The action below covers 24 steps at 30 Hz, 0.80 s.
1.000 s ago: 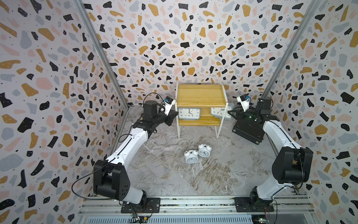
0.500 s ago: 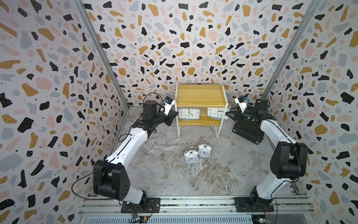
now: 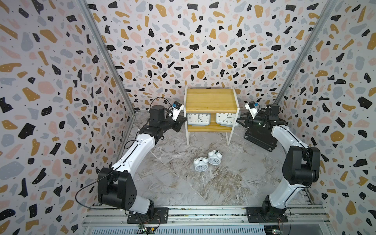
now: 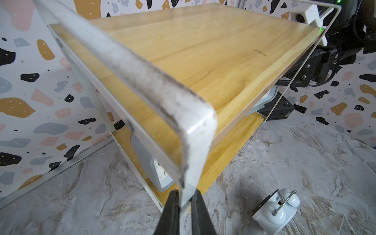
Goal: Place the alarm clocks on the shelf by style
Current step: Place the alarm on the shelf.
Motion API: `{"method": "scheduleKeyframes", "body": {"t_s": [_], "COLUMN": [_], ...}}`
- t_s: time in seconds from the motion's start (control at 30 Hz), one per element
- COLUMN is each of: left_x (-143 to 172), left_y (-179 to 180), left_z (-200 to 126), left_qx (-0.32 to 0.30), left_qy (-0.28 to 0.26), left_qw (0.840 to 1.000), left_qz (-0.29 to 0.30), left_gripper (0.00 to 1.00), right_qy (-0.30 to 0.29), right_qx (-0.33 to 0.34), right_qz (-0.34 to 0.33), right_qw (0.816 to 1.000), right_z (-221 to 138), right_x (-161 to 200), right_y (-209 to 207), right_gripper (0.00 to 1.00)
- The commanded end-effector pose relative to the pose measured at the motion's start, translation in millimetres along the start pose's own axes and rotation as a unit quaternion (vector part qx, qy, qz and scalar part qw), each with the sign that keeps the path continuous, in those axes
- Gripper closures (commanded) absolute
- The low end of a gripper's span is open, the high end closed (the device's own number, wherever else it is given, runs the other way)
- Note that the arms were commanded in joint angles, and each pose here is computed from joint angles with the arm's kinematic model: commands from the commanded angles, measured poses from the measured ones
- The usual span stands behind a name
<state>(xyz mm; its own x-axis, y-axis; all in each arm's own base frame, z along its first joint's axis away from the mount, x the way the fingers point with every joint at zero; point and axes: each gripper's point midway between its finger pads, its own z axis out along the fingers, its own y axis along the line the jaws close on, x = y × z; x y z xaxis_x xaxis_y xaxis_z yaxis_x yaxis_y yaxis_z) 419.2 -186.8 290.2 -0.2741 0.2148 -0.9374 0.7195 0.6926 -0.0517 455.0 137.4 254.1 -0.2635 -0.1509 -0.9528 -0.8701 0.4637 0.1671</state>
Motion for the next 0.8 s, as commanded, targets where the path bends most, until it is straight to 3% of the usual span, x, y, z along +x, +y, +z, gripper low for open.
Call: {"method": "scheduleKeyframes", "body": {"t_s": [0.0, 0.77], "left_x": [-1.2, 1.1], "left_y": [8.6, 6.3], "left_z": [-0.6, 1.4], "left_qx": [-0.007, 0.002], "left_qy": [0.005, 0.008], "left_qw": [1.0, 1.0], "left_qz": [-0.011, -0.014], "left_gripper": [0.88, 0.88], "right_qy": [-0.02, -0.007], "right_qx": [-0.031, -0.067], "right_qz": [-0.043, -0.03], "right_qw": [0.998, 0.997], "right_z": [-0.7, 15.7], "right_x": [-28.5, -16.1], "right_y": [15.7, 22.4], "right_gripper": [0.88, 0.81]}}
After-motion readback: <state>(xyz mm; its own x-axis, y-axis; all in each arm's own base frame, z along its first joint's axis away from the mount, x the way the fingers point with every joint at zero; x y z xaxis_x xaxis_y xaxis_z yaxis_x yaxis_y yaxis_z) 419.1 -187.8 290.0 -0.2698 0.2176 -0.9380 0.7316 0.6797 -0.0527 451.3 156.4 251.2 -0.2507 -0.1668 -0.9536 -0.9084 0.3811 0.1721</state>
